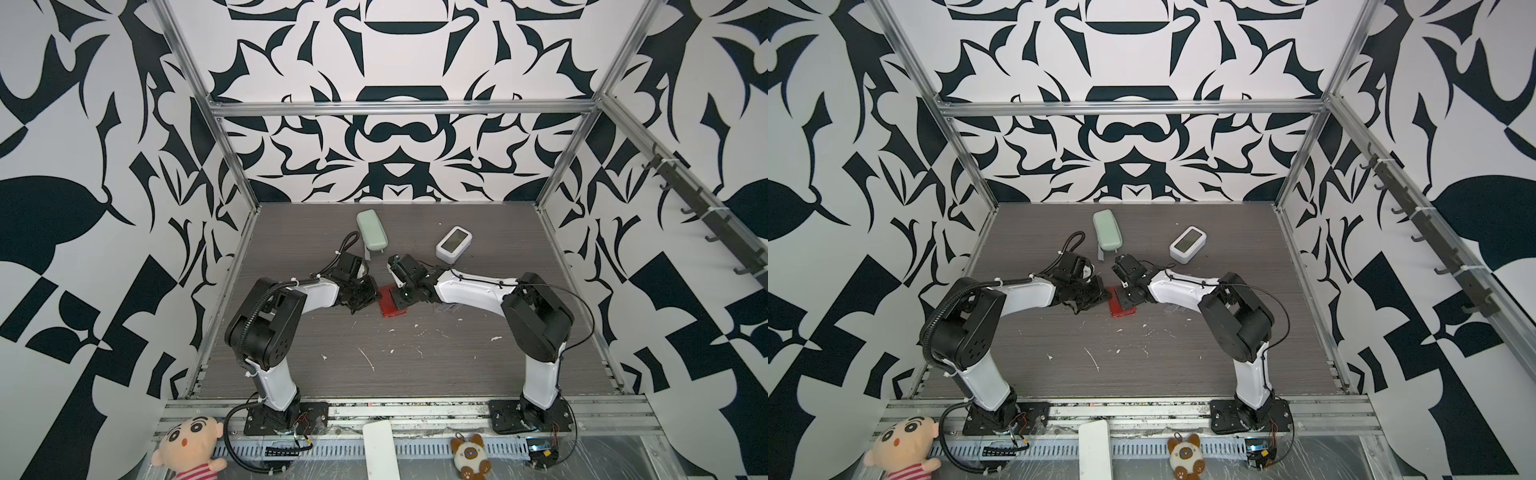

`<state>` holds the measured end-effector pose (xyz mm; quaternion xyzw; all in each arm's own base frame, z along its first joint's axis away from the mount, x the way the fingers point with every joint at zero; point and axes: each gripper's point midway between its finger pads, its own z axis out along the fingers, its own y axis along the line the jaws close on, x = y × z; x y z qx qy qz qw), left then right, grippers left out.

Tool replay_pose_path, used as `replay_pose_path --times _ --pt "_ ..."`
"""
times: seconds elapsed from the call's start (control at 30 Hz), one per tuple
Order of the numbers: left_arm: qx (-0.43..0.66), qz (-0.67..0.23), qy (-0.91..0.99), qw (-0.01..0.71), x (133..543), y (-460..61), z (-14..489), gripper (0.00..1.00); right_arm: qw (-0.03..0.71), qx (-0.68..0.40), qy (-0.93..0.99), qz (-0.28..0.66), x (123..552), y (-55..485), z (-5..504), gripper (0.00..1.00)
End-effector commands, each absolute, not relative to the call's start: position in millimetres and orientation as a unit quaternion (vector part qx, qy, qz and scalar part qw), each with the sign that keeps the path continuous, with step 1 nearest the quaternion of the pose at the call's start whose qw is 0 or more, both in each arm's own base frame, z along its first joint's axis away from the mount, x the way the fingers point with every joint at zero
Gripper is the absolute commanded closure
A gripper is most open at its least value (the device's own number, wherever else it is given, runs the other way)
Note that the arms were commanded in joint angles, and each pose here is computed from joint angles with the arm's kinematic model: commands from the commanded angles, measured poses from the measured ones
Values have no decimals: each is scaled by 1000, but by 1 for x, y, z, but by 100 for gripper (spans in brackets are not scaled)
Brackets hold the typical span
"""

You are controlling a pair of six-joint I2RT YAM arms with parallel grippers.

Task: Insert credit cards into a card holder
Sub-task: Open the button on the card holder, then open the card holder at the center of the table.

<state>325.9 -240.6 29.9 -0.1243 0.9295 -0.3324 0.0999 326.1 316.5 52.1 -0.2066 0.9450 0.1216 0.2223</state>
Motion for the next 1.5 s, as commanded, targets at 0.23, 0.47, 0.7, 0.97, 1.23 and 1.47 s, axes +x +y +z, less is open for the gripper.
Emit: replay_pose_path --times 0.23,0.47,0.7,0.97,1.23,1.47 --pt "-93 -310 939 116 330 -236 39 75 237 -156 936 210 329 314 88 100" --pt "-55 -333 928 156 334 -242 67 57 249 -130 918 282 327 322 111 100" --pt "-33 -362 918 156 330 -256 74 48 259 -115 899 334 328 328 131 100" --pt "-22 -367 915 163 325 -260 77 39 261 -112 884 371 326 333 143 100" --pt "-16 -361 917 168 322 -259 78 34 266 -113 872 395 323 337 154 100" --pt "-14 -348 920 178 321 -255 81 32 270 -114 867 404 322 338 159 100"
